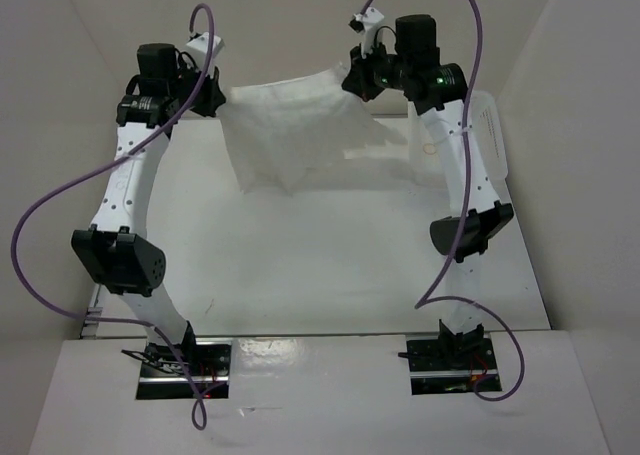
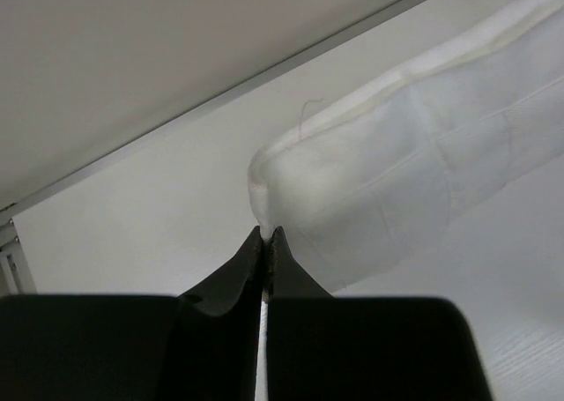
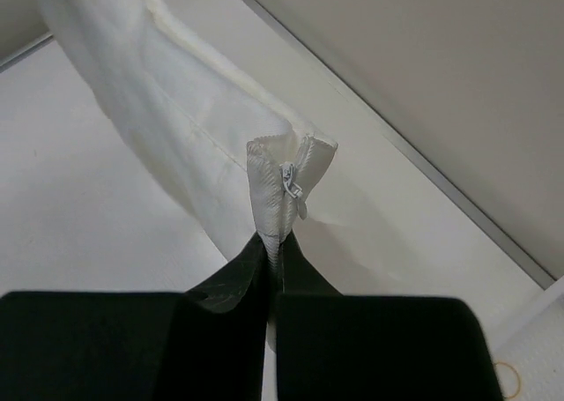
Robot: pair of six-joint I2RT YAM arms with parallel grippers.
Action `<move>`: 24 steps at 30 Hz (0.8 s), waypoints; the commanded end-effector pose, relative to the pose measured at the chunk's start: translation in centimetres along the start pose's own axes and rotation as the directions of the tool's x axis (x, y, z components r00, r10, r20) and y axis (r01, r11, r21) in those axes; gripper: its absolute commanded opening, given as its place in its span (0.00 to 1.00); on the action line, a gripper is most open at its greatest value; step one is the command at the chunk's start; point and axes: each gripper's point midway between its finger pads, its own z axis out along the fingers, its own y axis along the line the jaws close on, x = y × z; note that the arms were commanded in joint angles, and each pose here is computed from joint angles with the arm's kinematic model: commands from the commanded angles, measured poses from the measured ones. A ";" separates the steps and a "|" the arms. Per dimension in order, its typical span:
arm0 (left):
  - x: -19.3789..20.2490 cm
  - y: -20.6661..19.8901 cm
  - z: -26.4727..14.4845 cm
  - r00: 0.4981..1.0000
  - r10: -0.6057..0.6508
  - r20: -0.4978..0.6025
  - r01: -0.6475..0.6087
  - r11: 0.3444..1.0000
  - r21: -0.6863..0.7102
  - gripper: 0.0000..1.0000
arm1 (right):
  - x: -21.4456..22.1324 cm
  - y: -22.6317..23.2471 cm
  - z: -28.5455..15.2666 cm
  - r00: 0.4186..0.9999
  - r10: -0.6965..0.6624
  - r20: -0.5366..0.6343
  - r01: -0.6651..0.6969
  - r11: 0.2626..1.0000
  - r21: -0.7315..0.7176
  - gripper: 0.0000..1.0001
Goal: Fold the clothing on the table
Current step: Flatten the skirt out
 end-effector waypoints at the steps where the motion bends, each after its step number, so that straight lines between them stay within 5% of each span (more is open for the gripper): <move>1: 0.3 -0.8 -1.9 0.999 0.036 -0.018 -0.036 0.999 0.020 0.00 | -0.2 3.2 -0.6 0.997 -0.064 -0.033 0.064 0.998 -0.003 0.00; 9: -4.7 -5.9 -11.8 0.979 0.142 0.147 -0.160 0.980 0.119 0.00 | -2.6 10.8 -6.9 0.986 -0.161 0.037 0.165 0.976 -0.144 0.00; 16: -5.7 -10.8 -19.7 0.938 0.240 0.249 -0.295 0.930 0.218 0.00 | -3.8 12.9 -12.7 0.971 -0.219 0.094 0.231 0.960 -0.158 0.00; 20: -4.0 -12.0 -20.3 0.943 0.242 0.227 -0.303 0.907 0.294 0.01 | -2.5 13.2 -12.5 0.976 -0.212 0.058 0.219 0.958 -0.185 0.00; 24: 0.7 -11.0 -16.0 0.977 0.191 0.095 -0.212 0.915 0.343 0.03 | 0.7 12.2 -9.0 0.982 -0.184 -0.039 0.173 0.965 -0.197 0.00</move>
